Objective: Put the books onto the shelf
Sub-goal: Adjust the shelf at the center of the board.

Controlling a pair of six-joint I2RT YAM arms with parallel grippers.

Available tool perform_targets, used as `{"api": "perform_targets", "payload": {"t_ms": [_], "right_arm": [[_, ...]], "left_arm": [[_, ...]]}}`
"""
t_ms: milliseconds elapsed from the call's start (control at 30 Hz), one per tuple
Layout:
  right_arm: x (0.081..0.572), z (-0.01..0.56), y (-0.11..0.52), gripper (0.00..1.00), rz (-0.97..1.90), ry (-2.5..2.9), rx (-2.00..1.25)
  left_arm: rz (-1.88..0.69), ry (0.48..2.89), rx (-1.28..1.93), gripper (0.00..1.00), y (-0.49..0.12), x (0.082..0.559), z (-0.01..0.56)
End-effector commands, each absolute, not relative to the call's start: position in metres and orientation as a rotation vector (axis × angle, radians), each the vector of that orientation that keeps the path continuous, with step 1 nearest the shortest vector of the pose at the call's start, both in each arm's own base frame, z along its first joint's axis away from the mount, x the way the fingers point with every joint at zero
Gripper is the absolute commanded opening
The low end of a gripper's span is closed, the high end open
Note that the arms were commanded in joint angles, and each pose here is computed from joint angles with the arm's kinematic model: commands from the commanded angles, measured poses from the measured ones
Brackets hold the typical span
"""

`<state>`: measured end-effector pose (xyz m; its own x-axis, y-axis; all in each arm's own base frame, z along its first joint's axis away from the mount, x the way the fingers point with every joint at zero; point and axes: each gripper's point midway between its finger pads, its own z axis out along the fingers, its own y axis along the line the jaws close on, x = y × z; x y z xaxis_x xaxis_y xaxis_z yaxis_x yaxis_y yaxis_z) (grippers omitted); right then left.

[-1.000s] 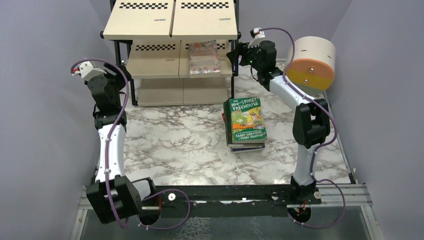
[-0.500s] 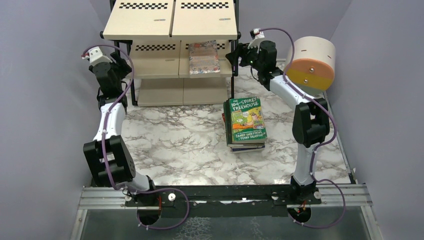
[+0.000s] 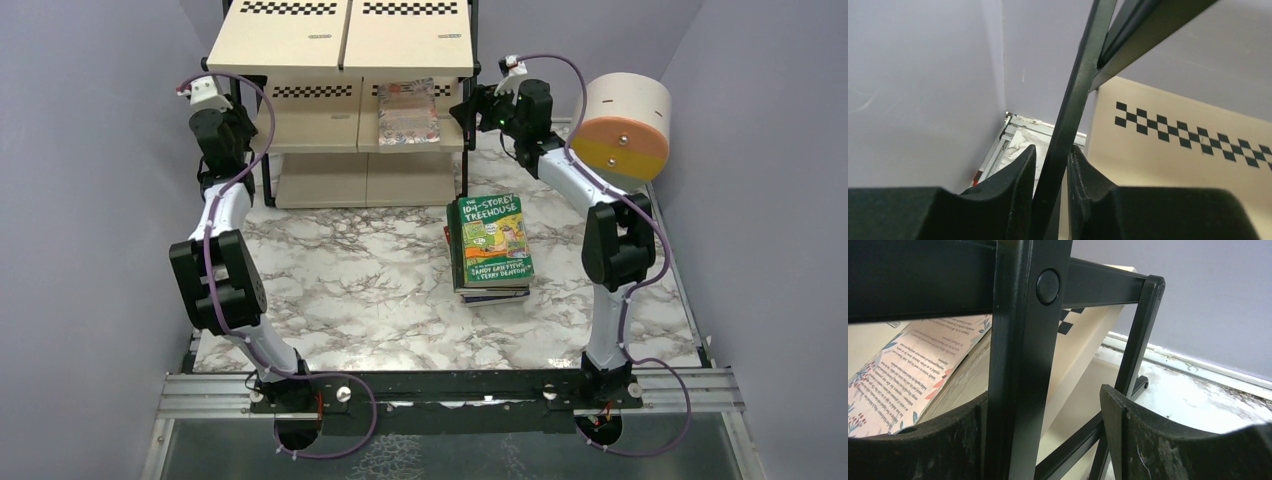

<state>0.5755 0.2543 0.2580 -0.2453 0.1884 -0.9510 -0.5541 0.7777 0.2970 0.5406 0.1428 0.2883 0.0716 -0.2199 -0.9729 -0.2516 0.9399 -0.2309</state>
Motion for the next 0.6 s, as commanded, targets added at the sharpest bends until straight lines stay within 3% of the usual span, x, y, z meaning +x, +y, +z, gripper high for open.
{"api": "perform_targets", "payload": {"t_ms": [0, 233, 567], "right_arm": [[0.587, 0.230, 0.243, 0.67, 0.669, 1.745, -0.286], [0.591, 0.231, 0.249, 0.67, 0.691, 1.744, -0.305], [0.590, 0.233, 0.257, 0.65, 0.731, 1.736, -0.330]], "left_arm": [[0.003, 1.475, -0.339, 0.10, 0.138, 0.539, 0.302], [0.048, 1.432, -0.385, 0.02, 0.136, 0.492, 0.315], [0.133, 1.434, -0.445, 0.01, 0.135, 0.429, 0.311]]}}
